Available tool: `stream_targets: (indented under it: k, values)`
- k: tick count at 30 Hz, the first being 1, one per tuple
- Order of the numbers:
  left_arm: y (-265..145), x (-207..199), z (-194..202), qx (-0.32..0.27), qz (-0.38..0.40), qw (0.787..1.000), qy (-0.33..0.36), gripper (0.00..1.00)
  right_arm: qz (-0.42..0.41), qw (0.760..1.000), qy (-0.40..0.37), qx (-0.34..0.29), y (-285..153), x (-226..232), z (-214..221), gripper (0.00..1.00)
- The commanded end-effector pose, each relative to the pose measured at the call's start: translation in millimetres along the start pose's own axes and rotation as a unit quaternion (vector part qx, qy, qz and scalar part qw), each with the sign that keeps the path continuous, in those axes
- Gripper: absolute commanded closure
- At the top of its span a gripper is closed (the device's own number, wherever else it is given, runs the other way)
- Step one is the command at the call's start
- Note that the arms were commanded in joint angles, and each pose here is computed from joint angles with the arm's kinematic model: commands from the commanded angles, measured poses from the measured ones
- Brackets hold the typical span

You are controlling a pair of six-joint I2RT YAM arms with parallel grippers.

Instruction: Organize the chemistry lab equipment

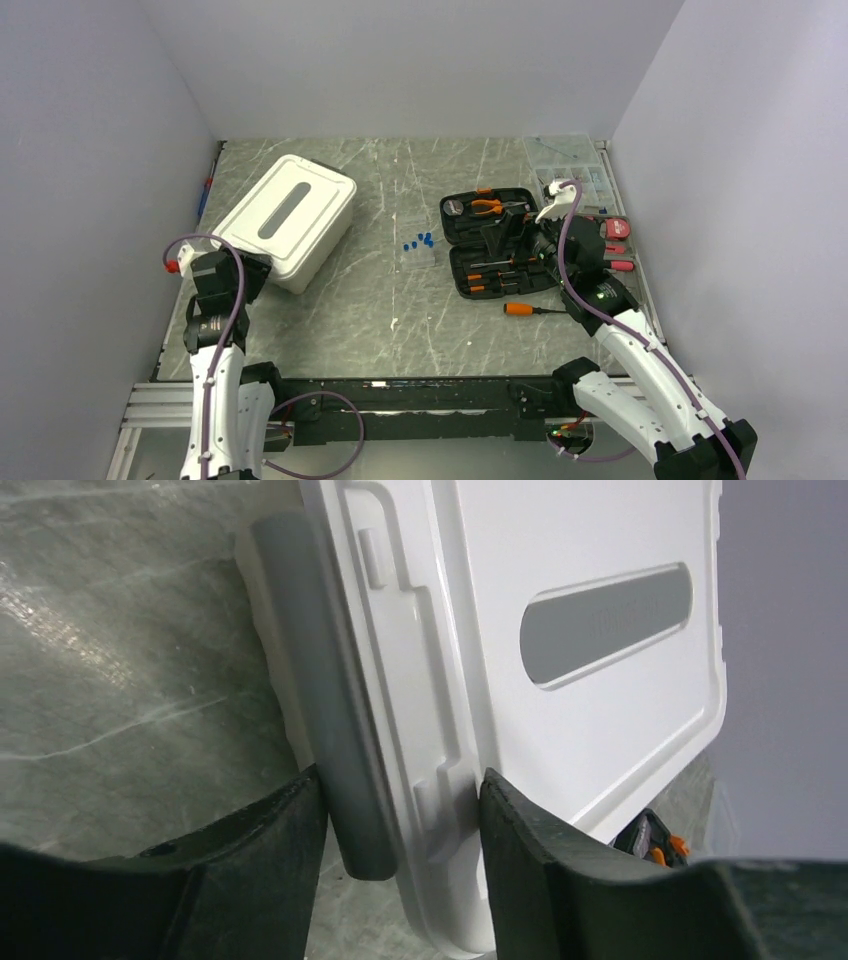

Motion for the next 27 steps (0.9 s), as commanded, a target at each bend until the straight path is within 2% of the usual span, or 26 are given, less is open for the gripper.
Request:
stream_targets:
  k: [1,7,20,27]
  values:
    - [-5,23,-2,-0.01,-0.065,0.997,0.027,0.45,-0.01,1.0,-0.007,-0.028,0,3,-12,0.0]
    - [-10,25,-11,-0.026,-0.083,0.995,0.051,0.51,-0.01,1.0,-0.007,-0.028,1,3,-12,0.0]
    - [-16,17,-26,-0.048,-0.082,0.99,0.109,0.73,-0.008,1.0,-0.006,-0.029,1,2,-12,0.0]
    - [-15,16,-29,-0.048,-0.081,0.986,0.137,0.82,-0.008,1.0,-0.007,-0.029,1,3,-12,0.0]
Point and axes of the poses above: each gripper's point midway between its finger pads, its own y axis out along the fingers, its own x axis along the line the jaws close on, z = x × y, the point moved 4 cm from there along -y, back along the fingers, and after that the axes turned 7 degrees about -y, right-handed, at the moved point
